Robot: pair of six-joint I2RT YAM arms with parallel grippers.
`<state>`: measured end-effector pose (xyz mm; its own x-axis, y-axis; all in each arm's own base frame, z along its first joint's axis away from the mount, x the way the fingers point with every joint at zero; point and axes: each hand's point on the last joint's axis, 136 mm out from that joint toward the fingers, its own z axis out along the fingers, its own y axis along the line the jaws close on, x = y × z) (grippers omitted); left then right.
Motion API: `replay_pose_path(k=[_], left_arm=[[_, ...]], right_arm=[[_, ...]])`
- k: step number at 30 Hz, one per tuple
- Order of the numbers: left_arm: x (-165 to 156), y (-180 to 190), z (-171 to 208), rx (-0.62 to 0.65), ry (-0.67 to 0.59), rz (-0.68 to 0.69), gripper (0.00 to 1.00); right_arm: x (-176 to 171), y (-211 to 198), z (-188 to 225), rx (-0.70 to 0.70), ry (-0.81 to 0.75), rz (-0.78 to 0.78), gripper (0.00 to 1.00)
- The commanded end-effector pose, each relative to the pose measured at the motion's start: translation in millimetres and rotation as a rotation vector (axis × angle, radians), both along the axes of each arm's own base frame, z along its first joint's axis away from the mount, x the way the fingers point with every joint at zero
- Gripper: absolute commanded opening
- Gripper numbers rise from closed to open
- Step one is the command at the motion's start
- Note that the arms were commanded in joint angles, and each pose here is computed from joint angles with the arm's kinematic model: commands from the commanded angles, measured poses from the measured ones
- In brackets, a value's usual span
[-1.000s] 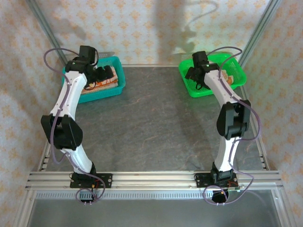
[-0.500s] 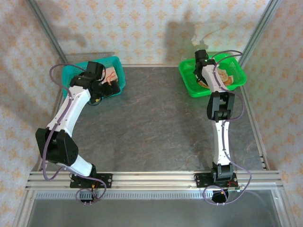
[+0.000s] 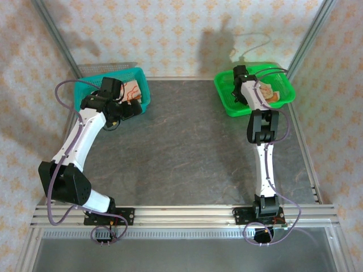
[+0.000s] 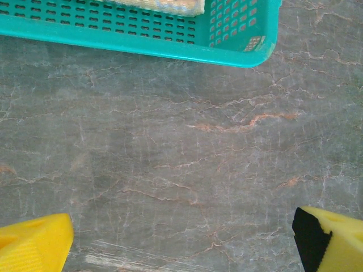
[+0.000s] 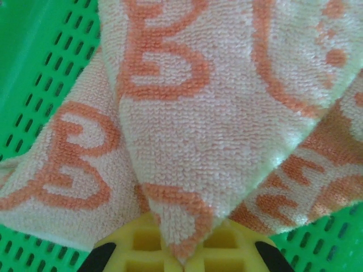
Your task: Fold and stack the towels
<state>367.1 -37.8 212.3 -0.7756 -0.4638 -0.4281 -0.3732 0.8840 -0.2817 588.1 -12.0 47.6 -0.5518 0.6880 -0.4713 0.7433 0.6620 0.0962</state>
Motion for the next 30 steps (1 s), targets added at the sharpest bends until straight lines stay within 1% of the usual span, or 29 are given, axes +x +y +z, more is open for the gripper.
replay_pose_path(k=[1, 5, 9, 13, 18, 21, 23, 27, 30], left_arm=[[2, -2, 9, -0.008, -0.044, 0.006, 1.0], [4, -5, 9, -0.034, -0.06, 0.003, 1.0], [5, -10, 8, -0.057, -0.07, -0.007, 1.0], [6, -14, 8, -0.078, -0.075, -0.024, 1.0], [3, -16, 13, -0.078, -0.091, -0.05, 1.0], [1, -17, 18, -0.074, -0.101, -0.067, 1.0], [-2, -17, 21, -0.071, -0.102, -0.076, 1.0], [-9, -16, 26, -0.057, -0.109, -0.092, 1.0], [-15, -15, 30, -0.046, -0.109, -0.104, 0.99]], right_arm=[[1, -8, 76, -0.048, -0.111, 0.044, 0.0], [-4, -2, 146, -0.095, -0.218, 0.117, 0.0], [-19, 12, 217, -0.152, -0.318, 0.19, 0.0], [-41, 36, 277, -0.203, -0.41, 0.269, 0.0], [-75, 83, 344, -0.224, -0.538, 0.405, 0.0], [-95, 116, 367, -0.182, -0.592, 0.505, 0.0], [-108, 132, 370, -0.153, -0.588, 0.547, 0.0], [-142, 166, 358, -0.124, -0.53, 0.633, 0.0], [-168, 182, 343, -0.132, -0.503, 0.667, 0.0]])
